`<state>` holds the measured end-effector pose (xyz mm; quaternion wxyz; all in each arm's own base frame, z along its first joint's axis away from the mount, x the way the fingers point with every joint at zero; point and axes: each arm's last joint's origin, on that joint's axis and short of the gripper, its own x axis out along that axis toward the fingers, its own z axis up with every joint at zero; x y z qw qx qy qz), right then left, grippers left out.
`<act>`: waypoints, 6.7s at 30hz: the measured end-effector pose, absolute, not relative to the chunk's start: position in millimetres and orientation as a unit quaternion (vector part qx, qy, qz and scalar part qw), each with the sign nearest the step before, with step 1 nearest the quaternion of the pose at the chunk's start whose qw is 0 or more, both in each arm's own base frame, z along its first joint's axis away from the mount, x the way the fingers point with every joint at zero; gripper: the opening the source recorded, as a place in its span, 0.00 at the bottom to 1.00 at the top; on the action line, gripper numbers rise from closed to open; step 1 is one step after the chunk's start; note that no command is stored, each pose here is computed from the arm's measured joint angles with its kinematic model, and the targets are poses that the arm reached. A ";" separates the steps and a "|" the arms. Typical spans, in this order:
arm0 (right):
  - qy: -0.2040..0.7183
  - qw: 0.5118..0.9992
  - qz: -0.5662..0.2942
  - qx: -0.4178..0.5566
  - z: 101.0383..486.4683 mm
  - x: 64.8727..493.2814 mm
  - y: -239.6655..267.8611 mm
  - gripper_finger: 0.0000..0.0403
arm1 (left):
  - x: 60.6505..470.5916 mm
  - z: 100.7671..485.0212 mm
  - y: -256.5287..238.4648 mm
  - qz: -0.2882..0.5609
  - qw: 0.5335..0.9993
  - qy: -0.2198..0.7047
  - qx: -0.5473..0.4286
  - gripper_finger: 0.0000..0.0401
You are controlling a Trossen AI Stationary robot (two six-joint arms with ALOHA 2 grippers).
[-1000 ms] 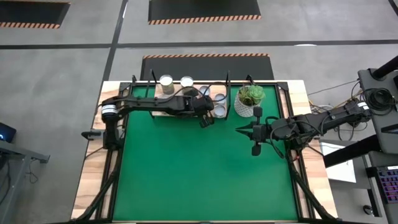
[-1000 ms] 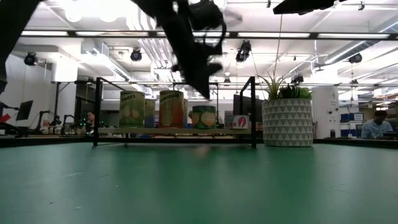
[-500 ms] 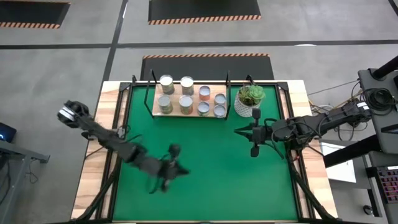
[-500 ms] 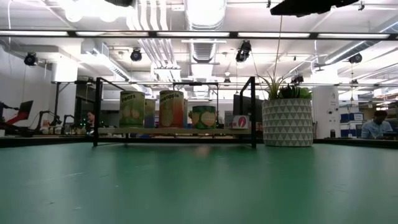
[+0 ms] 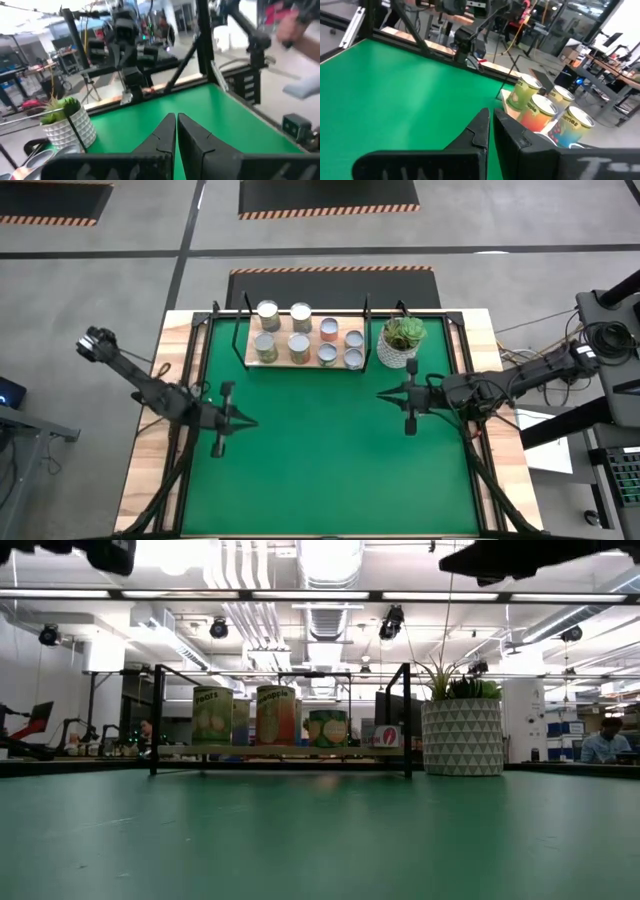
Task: Pick and place cans onto a shelf
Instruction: Return to Home Position
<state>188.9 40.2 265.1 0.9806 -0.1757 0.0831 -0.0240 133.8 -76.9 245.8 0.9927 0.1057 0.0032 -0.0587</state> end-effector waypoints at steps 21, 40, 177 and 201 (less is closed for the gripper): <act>-0.030 0.988 -0.047 -0.143 215.6 134.0 21.2 0.03 | 115.1 231.8 -37.5 -0.029 0.995 -0.046 0.086 0.00; -0.114 0.984 -0.061 -0.125 213.5 94.8 12.4 0.03 | 115.5 218.3 -10.6 0.048 0.996 0.015 0.074 0.00; 0.004 0.918 -0.390 -0.076 176.4 87.6 -5.6 0.03 | 114.3 161.9 -9.3 0.007 0.998 0.034 -0.052 0.00; 0.004 0.918 -0.390 -0.076 176.4 87.6 -5.6 0.03 | 114.3 162.0 -9.3 0.007 0.998 0.034 -0.052 0.00</act>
